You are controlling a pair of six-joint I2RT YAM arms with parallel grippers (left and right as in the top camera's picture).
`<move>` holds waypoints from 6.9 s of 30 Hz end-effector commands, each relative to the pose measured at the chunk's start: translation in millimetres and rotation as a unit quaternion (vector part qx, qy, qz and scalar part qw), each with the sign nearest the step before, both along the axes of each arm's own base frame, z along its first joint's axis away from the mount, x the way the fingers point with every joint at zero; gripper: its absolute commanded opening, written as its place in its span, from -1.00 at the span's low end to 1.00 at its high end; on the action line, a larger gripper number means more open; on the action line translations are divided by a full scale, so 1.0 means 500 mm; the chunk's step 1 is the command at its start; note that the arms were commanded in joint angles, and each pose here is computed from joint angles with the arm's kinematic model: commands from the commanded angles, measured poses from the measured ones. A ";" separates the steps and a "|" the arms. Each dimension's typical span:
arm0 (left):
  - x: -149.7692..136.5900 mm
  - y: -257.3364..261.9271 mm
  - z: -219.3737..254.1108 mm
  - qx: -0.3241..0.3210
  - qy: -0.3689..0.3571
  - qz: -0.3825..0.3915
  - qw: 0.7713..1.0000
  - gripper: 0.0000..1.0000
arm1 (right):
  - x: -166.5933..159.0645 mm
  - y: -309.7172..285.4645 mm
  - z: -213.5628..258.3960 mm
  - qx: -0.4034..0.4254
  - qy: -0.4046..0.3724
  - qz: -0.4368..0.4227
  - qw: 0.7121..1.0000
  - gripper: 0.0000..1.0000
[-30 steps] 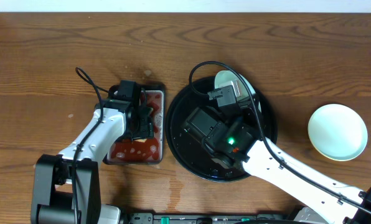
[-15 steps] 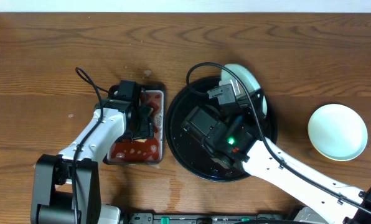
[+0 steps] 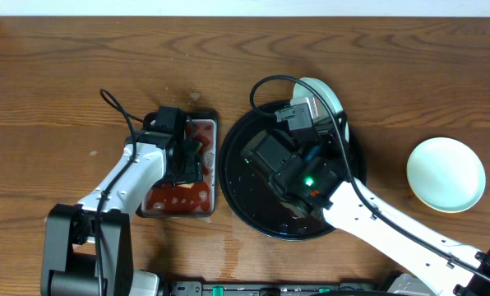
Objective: Clean dirty plates on tray and stack at the side
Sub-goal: 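Lift the mint plate upright over the tray with right gripper, then carry the mint plate right and lower it onto the plate stack, then adjust the mint plate on the stack with right gripper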
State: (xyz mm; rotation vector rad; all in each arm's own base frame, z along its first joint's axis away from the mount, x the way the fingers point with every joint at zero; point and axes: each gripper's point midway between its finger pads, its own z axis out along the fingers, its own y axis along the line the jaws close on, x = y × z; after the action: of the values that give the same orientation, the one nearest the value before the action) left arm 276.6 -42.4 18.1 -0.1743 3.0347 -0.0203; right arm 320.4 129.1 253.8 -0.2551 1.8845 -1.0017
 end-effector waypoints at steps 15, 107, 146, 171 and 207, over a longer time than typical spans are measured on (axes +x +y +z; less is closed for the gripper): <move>-0.006 0.005 -0.007 0.003 0.005 0.000 1.000 0.58 | 0.028 -0.146 -0.157 0.305 0.106 -0.145 0.935 -0.98; -0.006 0.005 -0.007 0.003 0.005 0.000 1.000 0.58 | -0.274 -0.510 -0.427 0.688 0.143 -0.504 0.502 0.65; -0.006 0.005 -0.007 0.003 0.005 -0.001 1.000 0.58 | -0.002 -0.385 -0.341 0.764 0.136 -0.189 0.601 0.17; -0.006 0.005 -0.007 0.004 0.005 -0.001 1.000 0.59 | -0.063 -0.510 -0.392 0.677 0.039 -0.405 0.614 -0.10; -0.006 0.005 -0.007 0.003 0.005 -0.001 1.000 0.58 | -0.029 -0.555 -0.377 0.680 -0.054 -0.430 0.591 -0.15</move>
State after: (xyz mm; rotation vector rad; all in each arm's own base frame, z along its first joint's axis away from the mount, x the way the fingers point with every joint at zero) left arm 276.8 -42.4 18.0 -0.1742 3.0332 -0.0208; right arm 300.5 -144.5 56.5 1.7108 2.1259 0.2148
